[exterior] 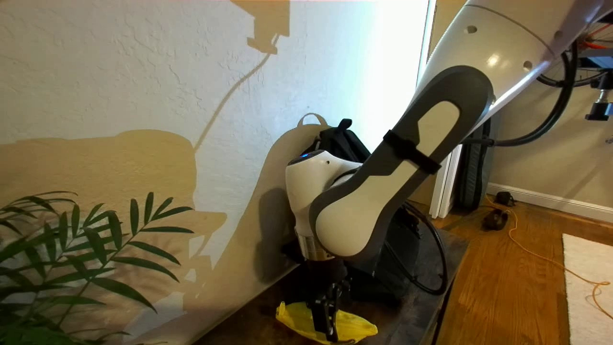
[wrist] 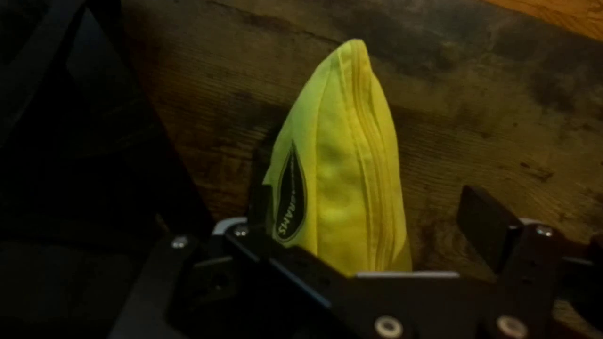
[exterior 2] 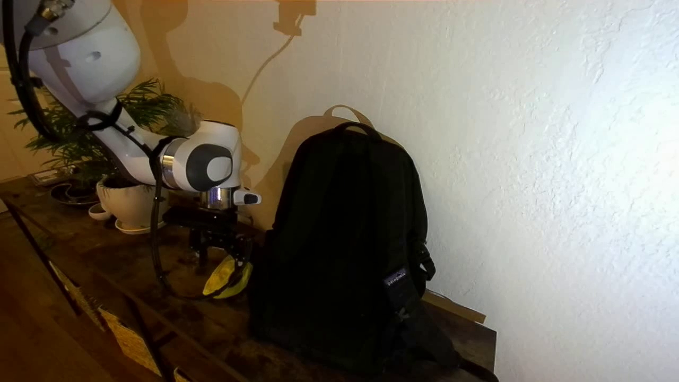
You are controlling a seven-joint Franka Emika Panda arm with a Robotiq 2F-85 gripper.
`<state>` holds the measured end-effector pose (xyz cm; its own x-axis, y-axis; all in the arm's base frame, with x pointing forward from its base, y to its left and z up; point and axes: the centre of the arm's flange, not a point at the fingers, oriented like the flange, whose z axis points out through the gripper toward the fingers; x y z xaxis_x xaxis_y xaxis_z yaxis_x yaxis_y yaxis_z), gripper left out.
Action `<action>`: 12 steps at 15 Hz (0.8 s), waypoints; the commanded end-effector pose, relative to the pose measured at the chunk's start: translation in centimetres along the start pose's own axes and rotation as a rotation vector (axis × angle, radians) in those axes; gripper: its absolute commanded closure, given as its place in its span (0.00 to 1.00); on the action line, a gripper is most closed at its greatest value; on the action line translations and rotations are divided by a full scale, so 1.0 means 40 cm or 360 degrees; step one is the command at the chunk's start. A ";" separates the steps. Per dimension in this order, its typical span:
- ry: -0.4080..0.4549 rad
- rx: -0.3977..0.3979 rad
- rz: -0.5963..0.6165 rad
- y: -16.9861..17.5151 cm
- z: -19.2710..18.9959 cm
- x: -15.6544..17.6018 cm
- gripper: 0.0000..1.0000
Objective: Pick up the object and put it in the bag
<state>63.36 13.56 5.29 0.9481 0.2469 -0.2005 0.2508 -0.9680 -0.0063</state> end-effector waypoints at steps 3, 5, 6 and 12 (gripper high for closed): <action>0.0223 -0.0050 0.0003 0.039 -0.012 0.067 0.00; 0.0289 -0.0048 0.0017 0.048 -0.023 0.093 0.00; 0.0308 -0.0044 0.0021 0.051 -0.026 0.101 0.00; 0.0290 -0.0023 0.0017 0.040 -0.036 0.093 0.00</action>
<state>67.77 13.13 5.39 0.9717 0.2351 -0.0228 0.2354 -0.9719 0.0102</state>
